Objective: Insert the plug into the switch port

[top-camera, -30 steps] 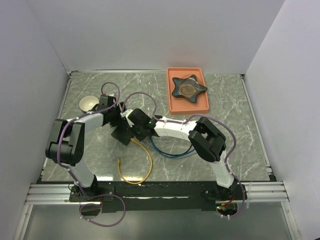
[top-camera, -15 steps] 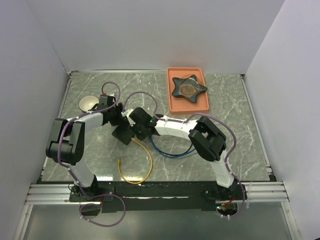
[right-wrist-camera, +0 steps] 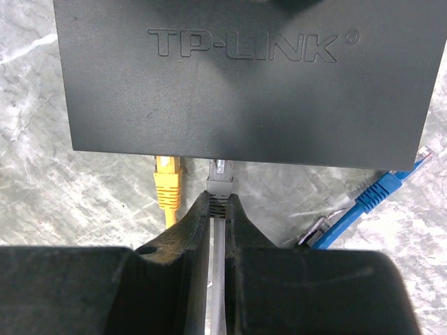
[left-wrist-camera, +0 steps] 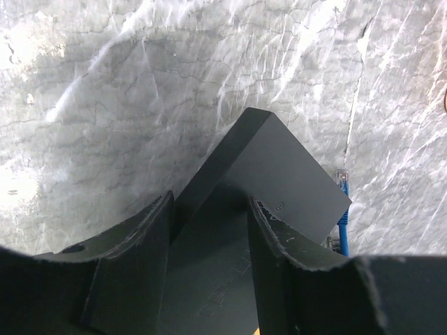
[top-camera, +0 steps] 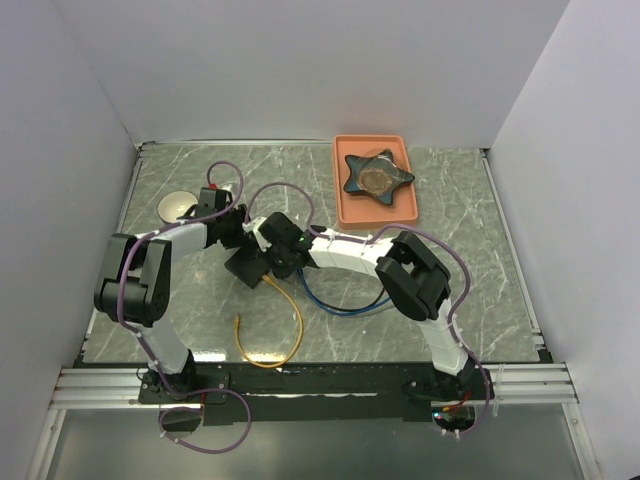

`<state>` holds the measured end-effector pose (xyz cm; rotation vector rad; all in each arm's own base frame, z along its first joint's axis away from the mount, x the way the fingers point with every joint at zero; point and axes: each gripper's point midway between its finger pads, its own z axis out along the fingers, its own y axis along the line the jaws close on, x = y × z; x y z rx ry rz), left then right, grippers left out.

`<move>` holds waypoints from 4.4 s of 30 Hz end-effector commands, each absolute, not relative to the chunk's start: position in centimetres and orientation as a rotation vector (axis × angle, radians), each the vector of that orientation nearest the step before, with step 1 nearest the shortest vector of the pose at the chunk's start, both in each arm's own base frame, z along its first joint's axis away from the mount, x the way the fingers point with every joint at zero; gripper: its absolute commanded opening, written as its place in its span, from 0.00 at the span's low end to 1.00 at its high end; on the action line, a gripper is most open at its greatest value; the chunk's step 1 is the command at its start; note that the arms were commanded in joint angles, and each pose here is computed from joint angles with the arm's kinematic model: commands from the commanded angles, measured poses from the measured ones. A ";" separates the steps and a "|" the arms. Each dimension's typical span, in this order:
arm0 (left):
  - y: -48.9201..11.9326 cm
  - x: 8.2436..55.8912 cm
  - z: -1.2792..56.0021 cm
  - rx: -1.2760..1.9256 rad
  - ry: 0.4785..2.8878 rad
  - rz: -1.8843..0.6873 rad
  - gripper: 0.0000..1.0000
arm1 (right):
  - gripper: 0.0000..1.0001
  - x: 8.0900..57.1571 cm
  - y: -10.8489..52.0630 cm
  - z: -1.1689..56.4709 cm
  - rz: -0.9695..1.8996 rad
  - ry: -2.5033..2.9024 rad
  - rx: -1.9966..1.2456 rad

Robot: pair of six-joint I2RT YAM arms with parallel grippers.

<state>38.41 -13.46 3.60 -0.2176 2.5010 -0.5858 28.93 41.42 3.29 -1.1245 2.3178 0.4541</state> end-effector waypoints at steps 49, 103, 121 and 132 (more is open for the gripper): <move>-10.5 35.6 13.4 -0.426 2.268 -0.457 0.99 | 0.99 30.9 39.8 15.8 0.519 2.068 -0.762; -12.9 31.8 27.1 -0.326 1.658 -0.895 0.99 | 0.56 35.8 36.7 4.1 0.328 2.378 -0.508; -12.2 31.9 26.7 -0.342 1.674 -0.840 0.99 | 0.00 35.5 34.3 9.3 0.339 2.279 -0.450; -12.2 32.1 26.2 -0.344 1.689 -0.834 0.99 | 0.00 31.3 24.6 28.8 0.450 1.774 -0.196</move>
